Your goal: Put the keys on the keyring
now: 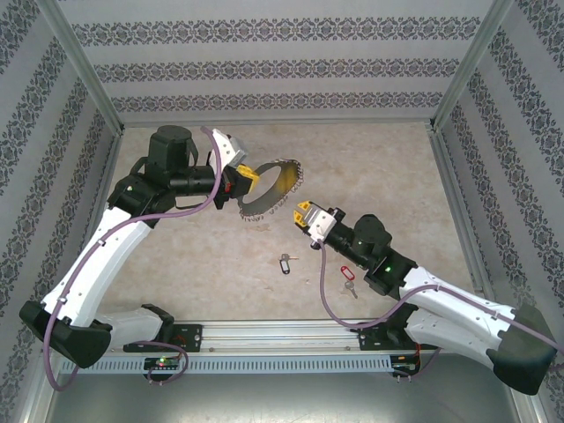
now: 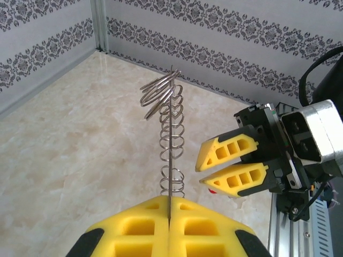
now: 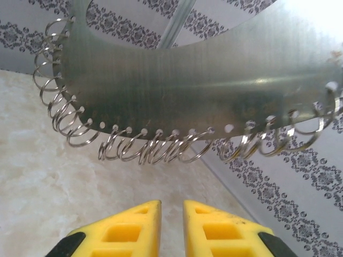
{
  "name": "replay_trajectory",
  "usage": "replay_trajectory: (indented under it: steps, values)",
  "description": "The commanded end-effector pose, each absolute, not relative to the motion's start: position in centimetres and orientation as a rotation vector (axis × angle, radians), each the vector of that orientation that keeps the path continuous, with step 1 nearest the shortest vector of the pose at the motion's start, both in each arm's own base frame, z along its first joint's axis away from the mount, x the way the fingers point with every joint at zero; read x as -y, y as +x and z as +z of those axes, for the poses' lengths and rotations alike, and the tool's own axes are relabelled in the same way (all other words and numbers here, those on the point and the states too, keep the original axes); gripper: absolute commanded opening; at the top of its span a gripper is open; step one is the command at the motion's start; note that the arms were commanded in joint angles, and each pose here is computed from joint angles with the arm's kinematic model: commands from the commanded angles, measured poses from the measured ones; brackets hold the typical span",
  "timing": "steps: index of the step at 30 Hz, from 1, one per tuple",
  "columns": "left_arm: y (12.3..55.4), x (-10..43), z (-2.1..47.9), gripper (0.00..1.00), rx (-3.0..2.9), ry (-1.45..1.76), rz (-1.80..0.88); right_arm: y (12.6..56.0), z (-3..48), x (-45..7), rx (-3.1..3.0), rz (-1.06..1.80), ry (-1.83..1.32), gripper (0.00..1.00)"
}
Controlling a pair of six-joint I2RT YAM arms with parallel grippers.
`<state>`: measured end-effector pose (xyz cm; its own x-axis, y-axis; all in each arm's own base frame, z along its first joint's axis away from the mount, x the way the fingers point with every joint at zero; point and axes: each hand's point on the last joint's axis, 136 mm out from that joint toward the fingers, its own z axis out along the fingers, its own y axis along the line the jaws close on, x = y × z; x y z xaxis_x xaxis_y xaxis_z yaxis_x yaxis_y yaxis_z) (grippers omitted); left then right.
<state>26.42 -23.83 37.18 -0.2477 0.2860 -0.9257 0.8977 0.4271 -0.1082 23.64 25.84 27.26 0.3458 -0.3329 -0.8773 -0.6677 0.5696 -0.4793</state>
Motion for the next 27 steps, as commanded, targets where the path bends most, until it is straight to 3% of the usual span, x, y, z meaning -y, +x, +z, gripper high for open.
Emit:
replay_trajectory:
  steps: [1, 15, 27]
  values:
    - [25.8, 23.6, 38.7, 0.0, -1.712, 1.063, -0.811, 23.3, 29.1, -25.7, -1.204, 0.3, -0.944, 0.19]
    - [23.0, 23.7, 38.6, 0.0, -1.562, 1.228, -0.81, 22.1, 28.6, -26.0, -1.191, 0.364, -0.99, 0.21]
    - [24.1, 23.8, 37.8, 0.0, -1.589, 1.231, -0.769, 21.8, 28.4, -27.4, -1.167, 0.408, -1.043, 0.16]
